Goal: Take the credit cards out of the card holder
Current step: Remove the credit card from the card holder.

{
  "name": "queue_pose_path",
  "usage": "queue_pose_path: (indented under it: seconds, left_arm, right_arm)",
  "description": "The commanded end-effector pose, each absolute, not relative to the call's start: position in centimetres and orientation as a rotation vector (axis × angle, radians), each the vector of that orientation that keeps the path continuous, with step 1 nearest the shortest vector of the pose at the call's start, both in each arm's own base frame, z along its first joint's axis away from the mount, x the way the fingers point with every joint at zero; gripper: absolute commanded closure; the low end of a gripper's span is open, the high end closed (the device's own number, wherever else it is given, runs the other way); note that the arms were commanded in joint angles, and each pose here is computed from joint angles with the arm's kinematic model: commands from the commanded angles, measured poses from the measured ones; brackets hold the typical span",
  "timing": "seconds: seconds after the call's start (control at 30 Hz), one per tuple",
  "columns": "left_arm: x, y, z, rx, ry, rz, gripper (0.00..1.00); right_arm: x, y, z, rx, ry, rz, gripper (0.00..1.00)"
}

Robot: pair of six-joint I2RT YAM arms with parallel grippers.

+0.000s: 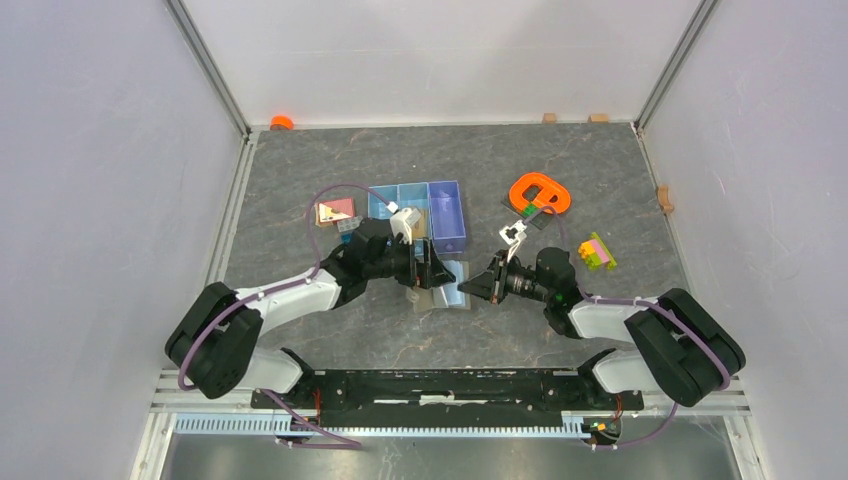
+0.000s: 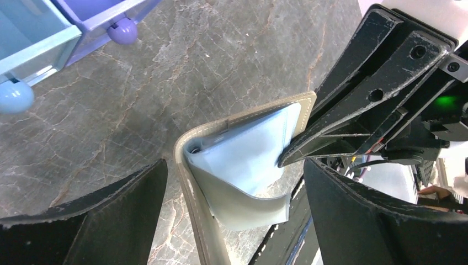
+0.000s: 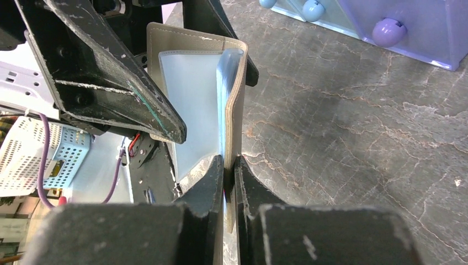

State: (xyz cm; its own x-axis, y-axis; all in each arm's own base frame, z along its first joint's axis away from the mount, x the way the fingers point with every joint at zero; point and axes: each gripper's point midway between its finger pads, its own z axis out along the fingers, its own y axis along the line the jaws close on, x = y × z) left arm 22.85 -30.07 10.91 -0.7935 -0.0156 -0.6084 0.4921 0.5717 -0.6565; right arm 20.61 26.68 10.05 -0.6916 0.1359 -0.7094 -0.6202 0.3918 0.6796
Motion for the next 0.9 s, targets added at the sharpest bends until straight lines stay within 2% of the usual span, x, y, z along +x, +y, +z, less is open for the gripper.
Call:
queue_pose_path:
  seconds: [0.0,0.1,0.27,0.3,0.43,0.6,0.67,0.77,0.87]
  left_arm:
    - [22.4,-31.1,13.4,0.419,2.130,-1.260,0.06]
    - [22.5,-31.2,13.4,0.420,2.130,-1.257,0.18]
    - [22.5,-31.5,13.1,0.425,2.149,-1.273,0.18]
    - [22.5,-31.5,13.0,0.424,2.150,-1.271,0.22]
    - [22.6,-31.3,13.0,0.416,2.147,-1.255,0.53]
    - [22.9,-31.1,12.8,0.399,2.158,-1.233,0.80]
    - [23.0,-31.0,12.7,0.396,2.160,-1.224,0.84]
    - [23.2,-30.7,12.6,0.378,2.166,-1.201,0.85]
    - [23.4,-30.4,12.6,0.357,2.171,-1.203,0.85]
  right_arm:
    - [20.0,27.5,12.6,-0.470,1.829,1.426,0.94]
    - [19.9,27.6,12.7,-0.479,1.823,1.429,0.93]
    - [19.5,28.1,12.9,-0.503,1.815,1.448,0.93]
    - [19.5,28.1,12.9,-0.506,1.814,1.449,0.93]
    - [19.5,28.0,13.0,-0.508,1.809,1.443,0.89]
    - [19.5,28.0,13.1,-0.513,1.805,1.442,0.82]
    - [19.5,28.0,13.0,-0.511,1.808,1.440,0.78]
    - [19.5,28.0,13.1,-0.512,1.805,1.440,0.67]
    - [19.5,27.9,13.1,-0.511,1.806,1.433,0.65]
